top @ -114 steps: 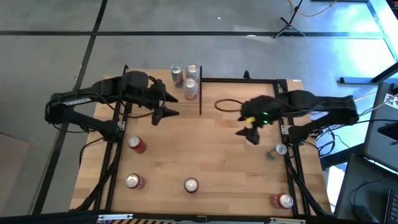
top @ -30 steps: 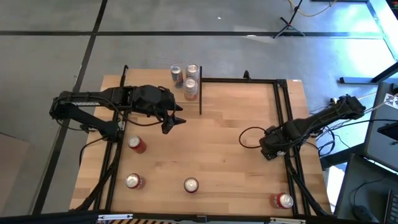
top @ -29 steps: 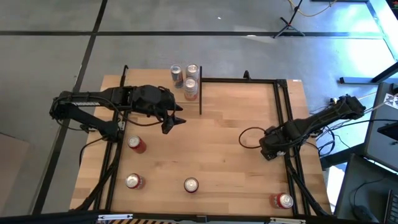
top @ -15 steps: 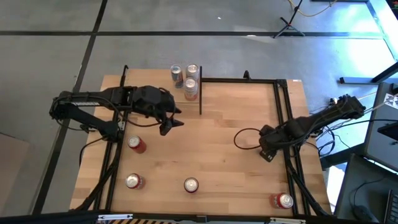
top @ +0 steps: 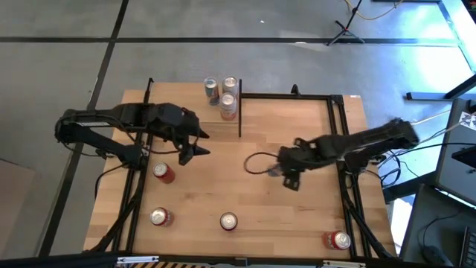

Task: Place canned beverage on shelf
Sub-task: Move the blue soda can to the center of the table

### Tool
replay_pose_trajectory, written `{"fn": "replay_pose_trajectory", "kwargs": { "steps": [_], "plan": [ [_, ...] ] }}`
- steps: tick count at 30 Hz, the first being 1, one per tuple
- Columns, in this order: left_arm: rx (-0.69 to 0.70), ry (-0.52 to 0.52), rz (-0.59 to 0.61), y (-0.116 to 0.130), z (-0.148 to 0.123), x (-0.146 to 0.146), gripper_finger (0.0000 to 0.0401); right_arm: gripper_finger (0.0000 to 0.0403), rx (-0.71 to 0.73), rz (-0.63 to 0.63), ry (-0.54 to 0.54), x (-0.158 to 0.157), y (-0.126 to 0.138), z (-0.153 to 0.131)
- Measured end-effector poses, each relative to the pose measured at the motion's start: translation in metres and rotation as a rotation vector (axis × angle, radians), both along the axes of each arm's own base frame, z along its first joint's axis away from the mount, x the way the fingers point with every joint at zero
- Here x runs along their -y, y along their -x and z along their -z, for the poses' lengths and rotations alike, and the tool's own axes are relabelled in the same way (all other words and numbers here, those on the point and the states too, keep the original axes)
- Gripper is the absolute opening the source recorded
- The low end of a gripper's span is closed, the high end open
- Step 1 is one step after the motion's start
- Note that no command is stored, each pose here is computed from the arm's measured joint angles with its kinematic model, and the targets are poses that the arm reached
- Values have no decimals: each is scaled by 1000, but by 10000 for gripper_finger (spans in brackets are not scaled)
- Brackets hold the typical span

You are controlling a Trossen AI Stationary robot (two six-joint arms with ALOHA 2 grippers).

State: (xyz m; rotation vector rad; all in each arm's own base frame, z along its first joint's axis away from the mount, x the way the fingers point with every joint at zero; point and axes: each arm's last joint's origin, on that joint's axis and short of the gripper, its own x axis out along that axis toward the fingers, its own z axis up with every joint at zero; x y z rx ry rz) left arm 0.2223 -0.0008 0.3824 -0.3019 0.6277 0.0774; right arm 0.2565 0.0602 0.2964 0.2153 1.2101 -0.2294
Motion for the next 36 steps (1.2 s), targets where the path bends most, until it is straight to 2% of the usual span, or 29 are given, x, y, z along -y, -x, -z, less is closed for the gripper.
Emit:
{"fn": "replay_pose_trajectory", "kwargs": {
  "steps": [8, 12, 16, 25, 30, 36],
  "plan": [
    [23, -12, 71, 37, 1, 1, 284, 213, -66, -137, 59, 17, -85, -1],
    [41, -15, 68, 54, 8, 1, 284, 213, -109, -156, 12, 27, -118, 6],
    [54, -17, 62, 66, 15, 1, 284, 213, -161, -143, -30, 33, -140, 17],
    [50, -50, 69, 68, 19, 1, 284, 213, -244, -126, -105, 29, -155, 38],
    [69, -74, 78, 67, 18, 1, 284, 224, -229, -121, -108, 28, -159, 42],
    [64, -72, 77, 66, 19, 1, 284, 217, -230, -115, -110, 28, -162, 47]
  ]
}}
